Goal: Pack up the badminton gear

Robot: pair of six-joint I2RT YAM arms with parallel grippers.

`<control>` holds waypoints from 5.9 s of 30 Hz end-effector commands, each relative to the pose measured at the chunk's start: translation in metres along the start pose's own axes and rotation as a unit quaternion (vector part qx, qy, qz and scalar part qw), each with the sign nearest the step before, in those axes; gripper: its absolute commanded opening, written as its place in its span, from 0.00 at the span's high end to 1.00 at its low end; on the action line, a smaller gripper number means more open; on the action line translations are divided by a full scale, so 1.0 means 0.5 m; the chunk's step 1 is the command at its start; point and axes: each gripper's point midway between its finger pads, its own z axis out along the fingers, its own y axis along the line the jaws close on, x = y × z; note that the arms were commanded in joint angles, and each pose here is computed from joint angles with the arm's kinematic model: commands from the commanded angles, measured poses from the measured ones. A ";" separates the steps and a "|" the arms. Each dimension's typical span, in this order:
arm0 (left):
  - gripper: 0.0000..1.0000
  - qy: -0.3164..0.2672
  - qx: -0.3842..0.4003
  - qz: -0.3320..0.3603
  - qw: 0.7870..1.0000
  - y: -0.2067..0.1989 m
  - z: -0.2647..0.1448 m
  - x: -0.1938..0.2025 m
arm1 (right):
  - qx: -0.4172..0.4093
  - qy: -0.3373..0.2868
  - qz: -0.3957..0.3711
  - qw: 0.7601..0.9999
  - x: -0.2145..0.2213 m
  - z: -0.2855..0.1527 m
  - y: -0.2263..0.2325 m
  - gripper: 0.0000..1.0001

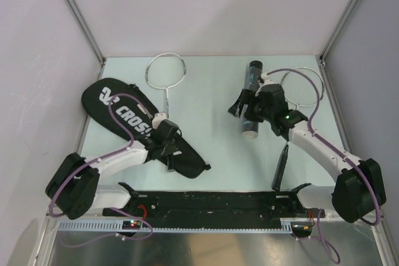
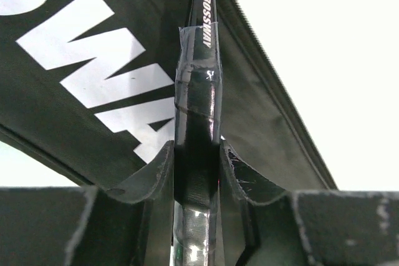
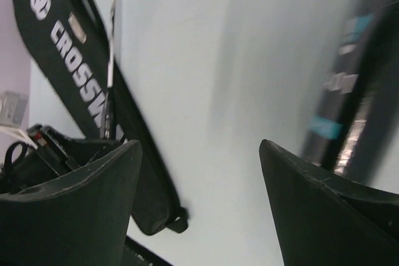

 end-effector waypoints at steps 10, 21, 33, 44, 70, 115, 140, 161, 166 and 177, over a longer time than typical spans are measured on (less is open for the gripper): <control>1.00 -0.064 0.201 -0.036 0.977 -0.141 -0.123 -0.075 | -0.158 0.021 0.083 0.984 0.127 0.103 0.195 0.22; 1.00 -0.063 0.288 -0.053 0.954 -0.204 -0.139 -0.067 | -0.219 0.096 0.126 0.963 0.229 0.169 0.242 0.29; 1.00 -0.081 0.356 -0.054 0.929 -0.240 -0.174 -0.061 | -0.258 0.116 0.147 0.948 0.265 0.185 0.274 0.35; 0.53 -0.097 0.377 -0.058 0.919 -0.237 -0.194 -0.060 | -0.253 0.092 0.142 0.953 0.255 0.175 0.253 0.96; 0.20 -0.160 0.015 -0.103 0.982 -0.036 -0.116 -0.231 | -0.181 -0.051 0.030 0.982 0.125 -0.064 0.123 1.00; 1.00 0.010 -0.094 -0.072 0.993 -0.044 0.082 -0.140 | -0.143 -0.108 -0.012 0.984 0.114 -0.125 0.073 1.00; 0.98 -0.069 0.141 0.182 0.971 -0.208 -0.043 -0.098 | -0.158 0.006 -0.016 0.987 0.250 -0.115 0.066 1.00; 0.81 -0.034 0.225 0.094 0.969 -0.237 -0.083 -0.126 | -0.230 0.116 0.100 0.961 0.345 -0.193 0.095 1.00; 0.99 -0.006 0.245 0.121 0.962 -0.244 -0.070 -0.100 | -0.225 0.096 0.100 0.964 0.334 -0.198 0.088 1.00; 1.00 -0.032 0.235 0.092 0.967 -0.238 -0.081 -0.133 | -0.220 0.131 0.137 0.957 0.355 -0.220 0.086 1.00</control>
